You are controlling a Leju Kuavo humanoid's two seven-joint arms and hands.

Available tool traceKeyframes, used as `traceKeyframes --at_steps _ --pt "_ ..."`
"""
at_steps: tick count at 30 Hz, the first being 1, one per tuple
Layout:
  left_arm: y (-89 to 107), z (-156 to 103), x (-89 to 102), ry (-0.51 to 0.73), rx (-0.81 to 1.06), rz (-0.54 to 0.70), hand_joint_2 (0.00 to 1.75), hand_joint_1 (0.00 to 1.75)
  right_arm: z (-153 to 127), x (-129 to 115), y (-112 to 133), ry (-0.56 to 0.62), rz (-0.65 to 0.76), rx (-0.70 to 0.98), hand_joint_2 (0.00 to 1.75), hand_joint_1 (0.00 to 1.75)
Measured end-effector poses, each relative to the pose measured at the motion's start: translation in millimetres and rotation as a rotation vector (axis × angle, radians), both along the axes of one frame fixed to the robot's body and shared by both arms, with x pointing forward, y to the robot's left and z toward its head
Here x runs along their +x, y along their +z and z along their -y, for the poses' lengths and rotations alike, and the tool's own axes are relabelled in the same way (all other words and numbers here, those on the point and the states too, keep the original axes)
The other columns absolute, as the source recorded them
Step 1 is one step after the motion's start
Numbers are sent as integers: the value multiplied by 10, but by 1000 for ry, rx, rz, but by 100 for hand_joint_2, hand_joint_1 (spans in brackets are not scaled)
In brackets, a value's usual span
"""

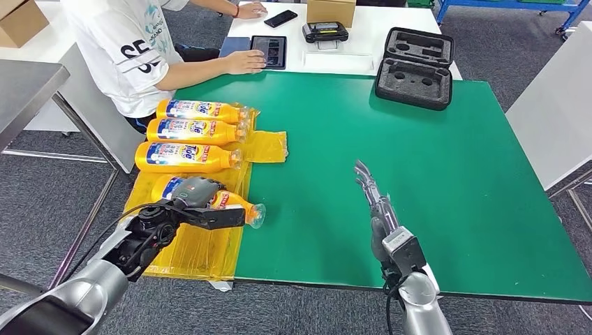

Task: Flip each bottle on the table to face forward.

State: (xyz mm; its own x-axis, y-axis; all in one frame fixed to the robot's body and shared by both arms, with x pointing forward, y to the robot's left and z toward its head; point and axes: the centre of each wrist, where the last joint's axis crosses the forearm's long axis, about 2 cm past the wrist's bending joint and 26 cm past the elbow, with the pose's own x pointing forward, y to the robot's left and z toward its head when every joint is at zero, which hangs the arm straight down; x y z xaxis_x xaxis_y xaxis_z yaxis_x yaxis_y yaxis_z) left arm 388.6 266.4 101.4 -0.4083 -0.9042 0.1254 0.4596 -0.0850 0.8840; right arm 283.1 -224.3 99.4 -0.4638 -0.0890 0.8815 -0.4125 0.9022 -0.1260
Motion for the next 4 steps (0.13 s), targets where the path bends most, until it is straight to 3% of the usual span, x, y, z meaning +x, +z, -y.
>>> traceKeyframes --at_steps 4 --pt "39 -28 66 1 25 -15 175 175 -2 -4 -26 1 -5 1 0 0"
